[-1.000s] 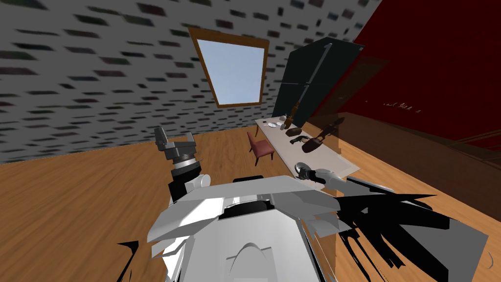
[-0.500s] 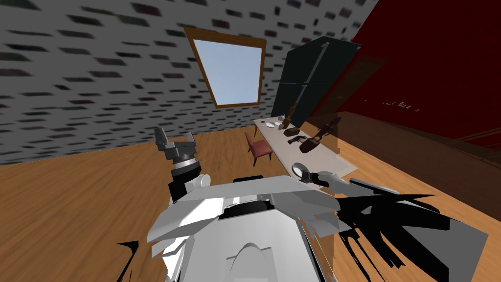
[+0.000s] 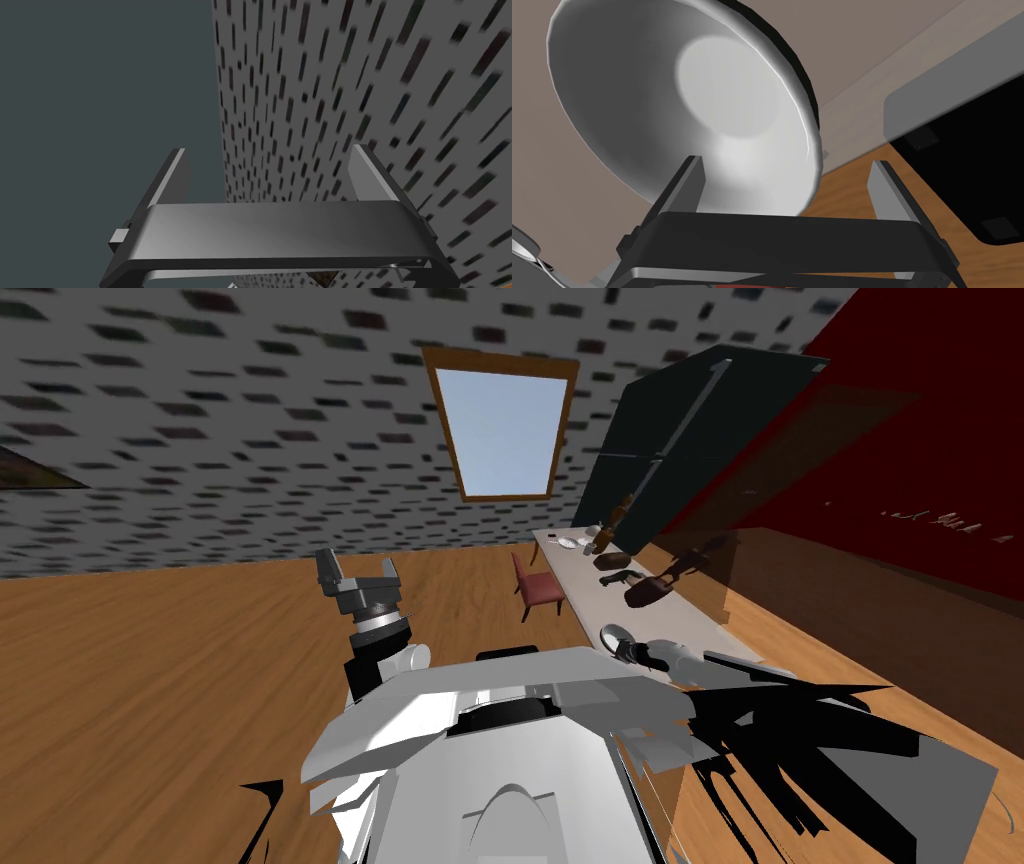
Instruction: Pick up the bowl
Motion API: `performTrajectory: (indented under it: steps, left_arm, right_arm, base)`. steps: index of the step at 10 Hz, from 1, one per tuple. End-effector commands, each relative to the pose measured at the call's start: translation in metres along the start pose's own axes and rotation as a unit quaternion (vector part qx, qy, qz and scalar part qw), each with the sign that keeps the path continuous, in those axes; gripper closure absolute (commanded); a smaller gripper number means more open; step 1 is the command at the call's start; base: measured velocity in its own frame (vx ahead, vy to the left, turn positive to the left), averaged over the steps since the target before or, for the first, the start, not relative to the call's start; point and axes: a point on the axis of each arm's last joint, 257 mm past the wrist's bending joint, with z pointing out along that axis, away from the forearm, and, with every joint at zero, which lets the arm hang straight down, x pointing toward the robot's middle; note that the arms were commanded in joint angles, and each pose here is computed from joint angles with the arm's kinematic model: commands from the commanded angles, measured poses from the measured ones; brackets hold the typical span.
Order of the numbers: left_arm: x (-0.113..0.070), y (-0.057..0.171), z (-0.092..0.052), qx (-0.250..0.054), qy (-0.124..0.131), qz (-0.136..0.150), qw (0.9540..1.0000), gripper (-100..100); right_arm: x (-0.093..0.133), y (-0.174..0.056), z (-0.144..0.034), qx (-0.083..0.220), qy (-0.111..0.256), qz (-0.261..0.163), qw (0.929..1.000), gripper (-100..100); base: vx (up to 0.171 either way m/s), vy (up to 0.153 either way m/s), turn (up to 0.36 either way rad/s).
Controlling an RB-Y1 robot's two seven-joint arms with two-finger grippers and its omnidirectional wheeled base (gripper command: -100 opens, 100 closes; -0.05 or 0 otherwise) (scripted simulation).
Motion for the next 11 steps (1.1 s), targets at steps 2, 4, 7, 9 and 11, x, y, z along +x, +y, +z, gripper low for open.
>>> performTrajectory:
  steps: [2,4,7,9,11]
  left_arm:
    - [0.0,0.0,0.0,0.0,0.0,0.0,1.0,0]
    - [0.0,0.0,0.0,0.0,0.0,0.0,1.0,0]
    - [0.0,0.0,0.0,0.0,0.0,0.0,1.0,0]
    - [0.0,0.0,0.0,0.0,0.0,0.0,1.0,0]
    - [0.0,0.0,0.0,0.0,0.0,0.0,1.0,0]
  right_arm:
    - [0.008,0.002,0.005,0.007,0.016,0.05,0.9986,-100]
    - [0.014,0.003,0.008,0.014,0.029,0.084,0.9959,-100]
    - [0.021,0.002,0.01,0.023,0.041,0.122,0.9914,-100]
    - [0.019,0.003,0.009,0.021,0.038,0.113,0.9926,100]
    - [0.019,0.005,0.009,0.019,0.038,0.11,0.993,100]
  base:
    - [-0.176,-0.068,0.47]
    - [-0.21,-0.035,0.403]
    - [-0.156,-0.002,0.236]
    - [-0.053,-0.003,0.033]
    - [-0.006,0.001,0.02]
